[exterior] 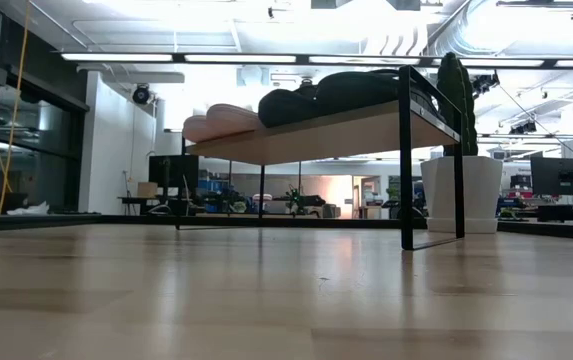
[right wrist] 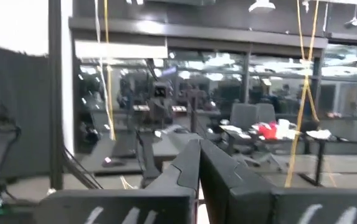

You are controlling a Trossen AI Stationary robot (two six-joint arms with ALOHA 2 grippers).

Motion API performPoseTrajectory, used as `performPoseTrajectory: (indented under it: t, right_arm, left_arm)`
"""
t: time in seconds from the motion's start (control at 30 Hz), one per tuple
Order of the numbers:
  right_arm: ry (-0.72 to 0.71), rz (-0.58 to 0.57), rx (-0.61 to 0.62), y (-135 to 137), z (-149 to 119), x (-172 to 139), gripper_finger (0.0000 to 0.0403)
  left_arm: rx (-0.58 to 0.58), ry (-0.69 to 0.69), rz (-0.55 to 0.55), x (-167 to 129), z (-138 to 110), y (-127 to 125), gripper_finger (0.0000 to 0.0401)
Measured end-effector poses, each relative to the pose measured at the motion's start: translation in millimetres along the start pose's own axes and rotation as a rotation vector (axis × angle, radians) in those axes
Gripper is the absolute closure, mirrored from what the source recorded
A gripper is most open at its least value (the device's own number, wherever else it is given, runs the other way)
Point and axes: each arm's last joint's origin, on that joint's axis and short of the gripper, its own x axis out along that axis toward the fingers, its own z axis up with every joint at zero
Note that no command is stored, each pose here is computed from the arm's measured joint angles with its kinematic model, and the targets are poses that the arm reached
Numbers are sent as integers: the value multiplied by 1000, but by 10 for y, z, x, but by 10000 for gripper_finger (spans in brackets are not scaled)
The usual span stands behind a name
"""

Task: Pick and place slides into the shelf
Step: Return to Home Position

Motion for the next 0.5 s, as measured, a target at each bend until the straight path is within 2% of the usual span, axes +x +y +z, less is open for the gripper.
performPoseTrajectory:
  t: [0.17,0.5]
  right_arm:
    - [-56,23,43,2,-233,-15,403]
    - [-77,150,118,17,-629,2,403]
  left_arm:
    - [-50,-46,-51,83,-205,-12,401]
    - [-80,30,-144,175,-450,-38,401]
